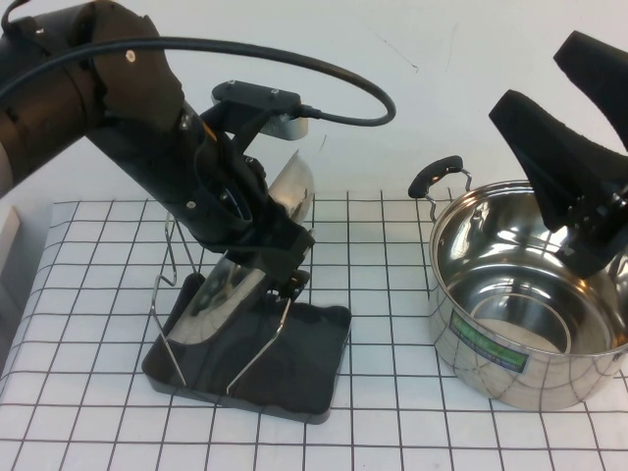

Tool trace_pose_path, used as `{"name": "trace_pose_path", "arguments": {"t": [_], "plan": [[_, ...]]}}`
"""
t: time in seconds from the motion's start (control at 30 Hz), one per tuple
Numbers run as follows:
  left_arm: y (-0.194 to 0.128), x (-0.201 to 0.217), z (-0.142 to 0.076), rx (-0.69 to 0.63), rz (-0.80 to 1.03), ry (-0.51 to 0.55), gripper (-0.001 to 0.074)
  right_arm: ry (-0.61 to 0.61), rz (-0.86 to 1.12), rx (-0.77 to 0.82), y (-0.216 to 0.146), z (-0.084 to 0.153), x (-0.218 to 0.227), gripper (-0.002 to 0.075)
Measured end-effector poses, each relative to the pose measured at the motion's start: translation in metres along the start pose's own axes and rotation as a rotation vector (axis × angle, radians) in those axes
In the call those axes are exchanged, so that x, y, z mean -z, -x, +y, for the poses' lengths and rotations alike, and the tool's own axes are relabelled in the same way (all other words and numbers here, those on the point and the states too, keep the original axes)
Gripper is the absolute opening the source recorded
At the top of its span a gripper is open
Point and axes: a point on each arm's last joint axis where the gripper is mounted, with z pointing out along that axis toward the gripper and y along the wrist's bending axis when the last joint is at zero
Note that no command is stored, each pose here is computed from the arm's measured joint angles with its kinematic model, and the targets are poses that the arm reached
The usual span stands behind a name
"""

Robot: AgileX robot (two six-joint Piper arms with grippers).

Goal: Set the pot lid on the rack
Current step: Place the pot lid on the pot rack

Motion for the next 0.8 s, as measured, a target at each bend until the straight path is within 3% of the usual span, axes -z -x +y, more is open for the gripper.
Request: {"name": "trace_pose_path", "arguments": {"t": [0.67, 0.73, 0.8], "plan": [[0.003, -0.014, 0.002, 0.027, 0.036, -0.042, 0.0088, 0.003, 0.003, 0.004, 0.000, 0.000, 0.000, 0.0531], [0.003, -0.014, 0.002, 0.027, 0.036, -0.043, 0.0114, 0.003, 0.003, 0.004, 0.000, 0.000, 0.000, 0.0531], [0.003, -0.016, 0.002, 0.029, 0.041, -0.043, 0.0187, 0.003, 0.003, 0.004, 0.000, 0.000, 0.000, 0.0531]]}}
